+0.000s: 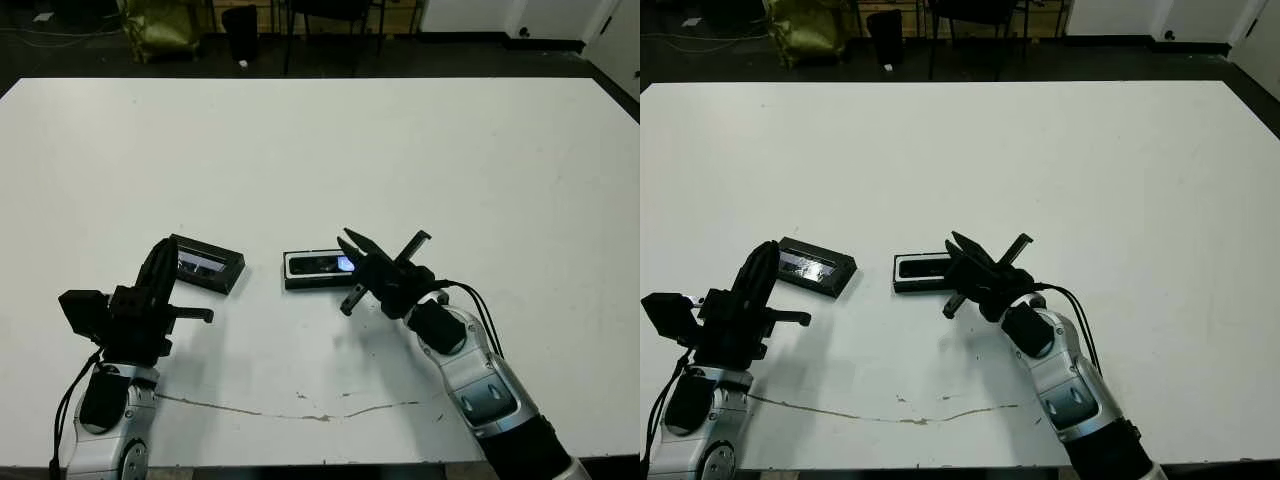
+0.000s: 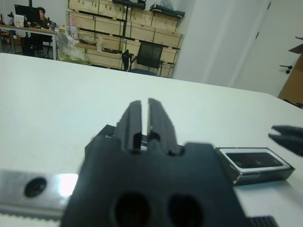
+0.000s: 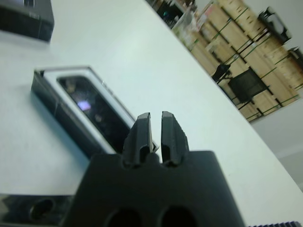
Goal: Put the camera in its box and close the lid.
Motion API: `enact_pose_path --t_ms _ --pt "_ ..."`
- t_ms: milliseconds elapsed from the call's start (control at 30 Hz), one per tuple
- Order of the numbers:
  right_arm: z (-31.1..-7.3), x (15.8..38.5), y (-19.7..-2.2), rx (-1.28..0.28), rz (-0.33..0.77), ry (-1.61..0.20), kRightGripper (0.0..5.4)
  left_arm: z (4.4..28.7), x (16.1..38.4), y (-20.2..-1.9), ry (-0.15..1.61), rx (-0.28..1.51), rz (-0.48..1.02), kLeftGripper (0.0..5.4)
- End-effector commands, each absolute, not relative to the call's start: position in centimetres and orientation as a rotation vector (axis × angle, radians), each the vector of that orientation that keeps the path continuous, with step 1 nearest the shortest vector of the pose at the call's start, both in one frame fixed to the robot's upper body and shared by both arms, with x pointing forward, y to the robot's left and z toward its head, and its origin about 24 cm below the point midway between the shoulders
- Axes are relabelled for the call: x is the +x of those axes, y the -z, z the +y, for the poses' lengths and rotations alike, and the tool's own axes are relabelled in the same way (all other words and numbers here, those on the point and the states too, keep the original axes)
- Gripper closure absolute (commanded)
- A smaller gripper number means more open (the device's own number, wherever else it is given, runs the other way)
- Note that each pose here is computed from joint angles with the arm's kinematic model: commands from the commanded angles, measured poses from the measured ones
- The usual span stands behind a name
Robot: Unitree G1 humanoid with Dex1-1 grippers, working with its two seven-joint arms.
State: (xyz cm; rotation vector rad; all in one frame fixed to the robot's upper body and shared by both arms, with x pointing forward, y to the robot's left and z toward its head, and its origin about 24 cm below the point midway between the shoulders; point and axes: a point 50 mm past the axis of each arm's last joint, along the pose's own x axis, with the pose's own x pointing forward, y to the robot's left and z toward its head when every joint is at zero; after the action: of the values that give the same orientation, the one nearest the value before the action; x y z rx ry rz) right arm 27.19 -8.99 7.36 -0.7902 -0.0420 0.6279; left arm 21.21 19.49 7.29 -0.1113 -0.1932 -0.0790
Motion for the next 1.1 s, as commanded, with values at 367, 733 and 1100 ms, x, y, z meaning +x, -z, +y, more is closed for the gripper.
enact_pose_path --t_ms 367,733,1100 --pt "-9.4 27.1 -6.1 -0.905 0.071 -0.702 5.37 19.7 21.0 -6.7 0.079 -0.116 -0.150 5.40" --pt "-9.6 26.9 -6.2 -0.908 0.080 -0.726 5.37 19.8 21.0 -6.6 0.071 -0.104 -0.160 5.40" --pt "-10.1 27.5 -9.2 -0.673 -0.127 -0.558 5.37 19.9 21.0 -6.7 0.072 -0.110 -0.152 5.40"
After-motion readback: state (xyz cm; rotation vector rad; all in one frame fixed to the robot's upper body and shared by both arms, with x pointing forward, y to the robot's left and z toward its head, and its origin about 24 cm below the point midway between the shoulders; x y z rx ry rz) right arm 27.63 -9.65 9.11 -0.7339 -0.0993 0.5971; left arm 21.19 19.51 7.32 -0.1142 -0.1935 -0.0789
